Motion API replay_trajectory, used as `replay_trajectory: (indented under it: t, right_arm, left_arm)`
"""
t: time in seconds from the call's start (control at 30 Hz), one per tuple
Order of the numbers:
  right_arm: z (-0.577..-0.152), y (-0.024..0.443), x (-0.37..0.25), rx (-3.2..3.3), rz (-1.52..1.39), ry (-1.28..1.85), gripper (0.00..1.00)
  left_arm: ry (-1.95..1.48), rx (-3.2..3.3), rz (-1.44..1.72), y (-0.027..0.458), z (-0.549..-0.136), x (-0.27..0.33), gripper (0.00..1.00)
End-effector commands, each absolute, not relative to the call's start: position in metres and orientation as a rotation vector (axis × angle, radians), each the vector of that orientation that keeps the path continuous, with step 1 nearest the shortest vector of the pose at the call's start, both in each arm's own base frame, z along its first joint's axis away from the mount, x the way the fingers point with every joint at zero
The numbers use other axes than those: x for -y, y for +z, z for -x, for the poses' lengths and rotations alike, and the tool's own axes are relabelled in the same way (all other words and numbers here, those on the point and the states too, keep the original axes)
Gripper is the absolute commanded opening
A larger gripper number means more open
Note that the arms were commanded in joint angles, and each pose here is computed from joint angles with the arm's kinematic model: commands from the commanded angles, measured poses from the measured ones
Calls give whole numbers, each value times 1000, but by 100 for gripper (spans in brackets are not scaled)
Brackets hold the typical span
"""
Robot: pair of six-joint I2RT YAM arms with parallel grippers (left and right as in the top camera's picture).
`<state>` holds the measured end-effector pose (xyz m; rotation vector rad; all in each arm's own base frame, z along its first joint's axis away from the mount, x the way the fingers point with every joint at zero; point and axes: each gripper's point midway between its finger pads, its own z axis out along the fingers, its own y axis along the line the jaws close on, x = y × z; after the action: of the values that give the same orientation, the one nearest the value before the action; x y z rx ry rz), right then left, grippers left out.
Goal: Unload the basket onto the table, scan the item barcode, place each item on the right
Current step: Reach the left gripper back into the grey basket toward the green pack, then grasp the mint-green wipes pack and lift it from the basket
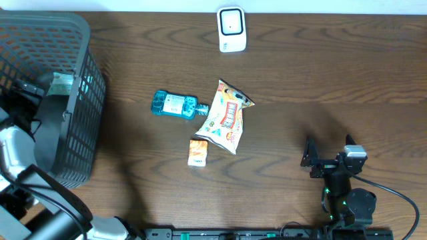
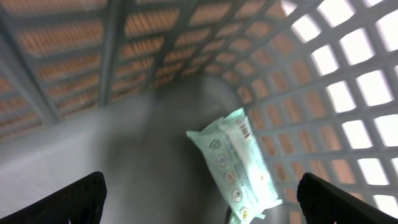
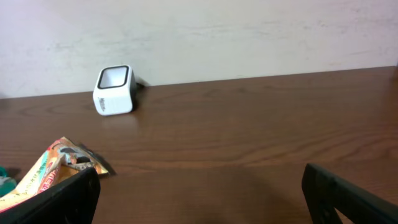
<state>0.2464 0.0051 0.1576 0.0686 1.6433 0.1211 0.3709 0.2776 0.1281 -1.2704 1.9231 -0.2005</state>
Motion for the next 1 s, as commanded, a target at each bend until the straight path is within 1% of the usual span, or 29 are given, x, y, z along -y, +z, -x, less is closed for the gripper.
replay_trajectory:
  t: [0.0,0.23,0.5,0.7,0.97]
  right_arm:
    - [-246,157,-3,-1643,-71,109,99]
    - [-246,157,-3,-1643,-71,109,99]
    - [-246,157,-3,-1643,-71,109,99]
    - [-246,157,-3,-1643,-71,109,99]
    - [-246,157,-3,-1643,-71,109,99]
  left_arm:
    - [-245,-1953,1258,120,-382,-266,98]
    - [-285,-2025,1223,102,-399,-240,98]
    - [-349,-2023,1393,60,-401,-237,98]
    - [-376,-2073,1376,31,-413,-224,98]
    - [-389,-2119,1332,8,-428,-205,98]
